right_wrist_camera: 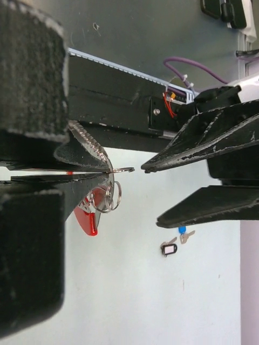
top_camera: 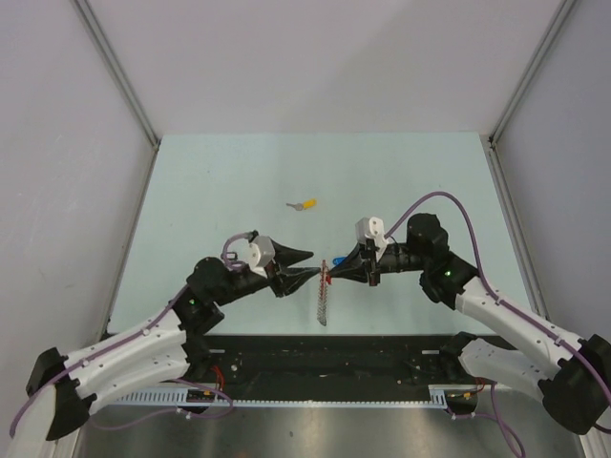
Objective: Put the keys on the keyring
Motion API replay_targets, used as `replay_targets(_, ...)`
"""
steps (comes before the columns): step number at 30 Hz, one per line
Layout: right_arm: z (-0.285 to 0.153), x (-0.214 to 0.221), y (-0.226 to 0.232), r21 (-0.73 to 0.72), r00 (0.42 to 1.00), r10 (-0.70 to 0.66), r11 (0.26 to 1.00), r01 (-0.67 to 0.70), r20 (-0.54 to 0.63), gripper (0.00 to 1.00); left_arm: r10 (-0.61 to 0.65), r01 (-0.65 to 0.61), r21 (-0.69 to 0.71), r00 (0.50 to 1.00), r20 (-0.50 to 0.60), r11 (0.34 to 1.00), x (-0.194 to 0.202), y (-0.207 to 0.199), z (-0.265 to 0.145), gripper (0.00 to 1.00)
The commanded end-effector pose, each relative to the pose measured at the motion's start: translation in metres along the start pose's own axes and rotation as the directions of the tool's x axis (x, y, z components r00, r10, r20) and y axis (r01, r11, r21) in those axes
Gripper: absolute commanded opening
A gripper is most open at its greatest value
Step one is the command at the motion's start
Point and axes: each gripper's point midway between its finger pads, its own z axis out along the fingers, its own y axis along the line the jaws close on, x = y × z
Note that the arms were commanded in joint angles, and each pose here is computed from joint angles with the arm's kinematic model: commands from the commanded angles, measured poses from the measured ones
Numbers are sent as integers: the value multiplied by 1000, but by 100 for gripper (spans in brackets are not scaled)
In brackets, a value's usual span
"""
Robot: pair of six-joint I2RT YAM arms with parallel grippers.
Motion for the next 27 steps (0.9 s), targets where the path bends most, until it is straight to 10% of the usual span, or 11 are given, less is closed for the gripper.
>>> replay_targets(1, -6, -16, -10, 74, 998, -44, 996, 46, -38, 0, 64, -97, -100, 955, -291, 990, 16, 21, -15, 49)
replay_targets(5, -6, -11, -14, 102, 996, -47, 993, 55, -79, 0, 116, -154, -38, 863, -493, 987, 35, 20, -34, 52)
replay_targets(12, -1, -5, -18, 138, 987, -51, 988, 72, -151, 0, 232, -175, 158, 833, -502, 972, 22, 0, -26, 50)
replay_targets(27, 6, -1, -18, 184, 976, -68, 977, 107, -207, 0, 244, -127, 289, 876, -416, 949, 17, -26, -7, 37)
